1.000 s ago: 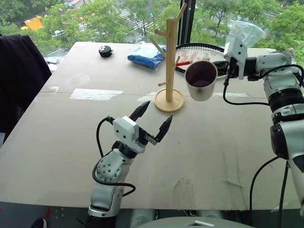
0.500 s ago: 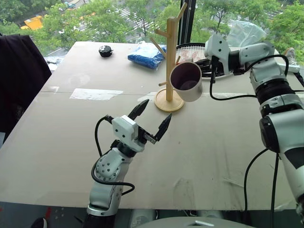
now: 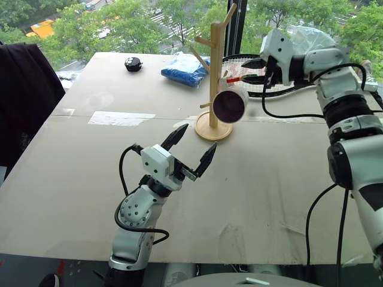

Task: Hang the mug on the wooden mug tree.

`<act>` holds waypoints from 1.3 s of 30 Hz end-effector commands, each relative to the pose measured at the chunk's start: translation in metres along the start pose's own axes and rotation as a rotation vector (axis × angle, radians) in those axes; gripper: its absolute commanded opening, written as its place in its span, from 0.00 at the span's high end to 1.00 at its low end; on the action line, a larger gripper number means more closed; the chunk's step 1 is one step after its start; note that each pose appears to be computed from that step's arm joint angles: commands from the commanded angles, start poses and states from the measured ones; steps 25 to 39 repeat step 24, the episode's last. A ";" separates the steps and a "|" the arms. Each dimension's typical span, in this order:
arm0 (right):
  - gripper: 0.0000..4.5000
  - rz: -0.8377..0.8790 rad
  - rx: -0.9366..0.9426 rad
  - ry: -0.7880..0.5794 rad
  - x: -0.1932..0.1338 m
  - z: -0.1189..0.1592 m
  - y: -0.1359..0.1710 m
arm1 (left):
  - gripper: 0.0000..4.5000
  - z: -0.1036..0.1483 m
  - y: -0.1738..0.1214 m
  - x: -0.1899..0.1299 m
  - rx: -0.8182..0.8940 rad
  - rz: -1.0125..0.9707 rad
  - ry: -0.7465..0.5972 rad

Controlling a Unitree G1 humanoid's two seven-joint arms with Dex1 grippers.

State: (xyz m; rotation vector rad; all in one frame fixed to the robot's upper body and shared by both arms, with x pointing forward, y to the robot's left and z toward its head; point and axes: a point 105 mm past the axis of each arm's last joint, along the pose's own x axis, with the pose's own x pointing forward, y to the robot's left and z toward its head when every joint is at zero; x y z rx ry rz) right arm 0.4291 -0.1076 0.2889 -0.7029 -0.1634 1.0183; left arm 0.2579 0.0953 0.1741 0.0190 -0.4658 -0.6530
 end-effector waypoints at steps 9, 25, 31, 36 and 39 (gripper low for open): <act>0.58 -0.109 0.494 -0.164 -0.081 -0.060 0.090 | 0.00 -0.043 0.010 -0.032 -0.002 0.031 0.310; 0.01 -0.359 0.678 -0.014 -0.116 -0.113 0.234 | 0.00 -0.065 -0.013 -0.081 -0.131 -0.121 0.526; 0.01 -0.359 0.678 -0.014 -0.116 -0.113 0.234 | 0.00 -0.065 -0.013 -0.081 -0.131 -0.121 0.526; 0.01 -0.359 0.678 -0.014 -0.116 -0.113 0.234 | 0.00 -0.065 -0.013 -0.081 -0.131 -0.121 0.526; 0.01 -0.359 0.678 -0.014 -0.116 -0.113 0.234 | 0.00 -0.065 -0.013 -0.081 -0.131 -0.121 0.526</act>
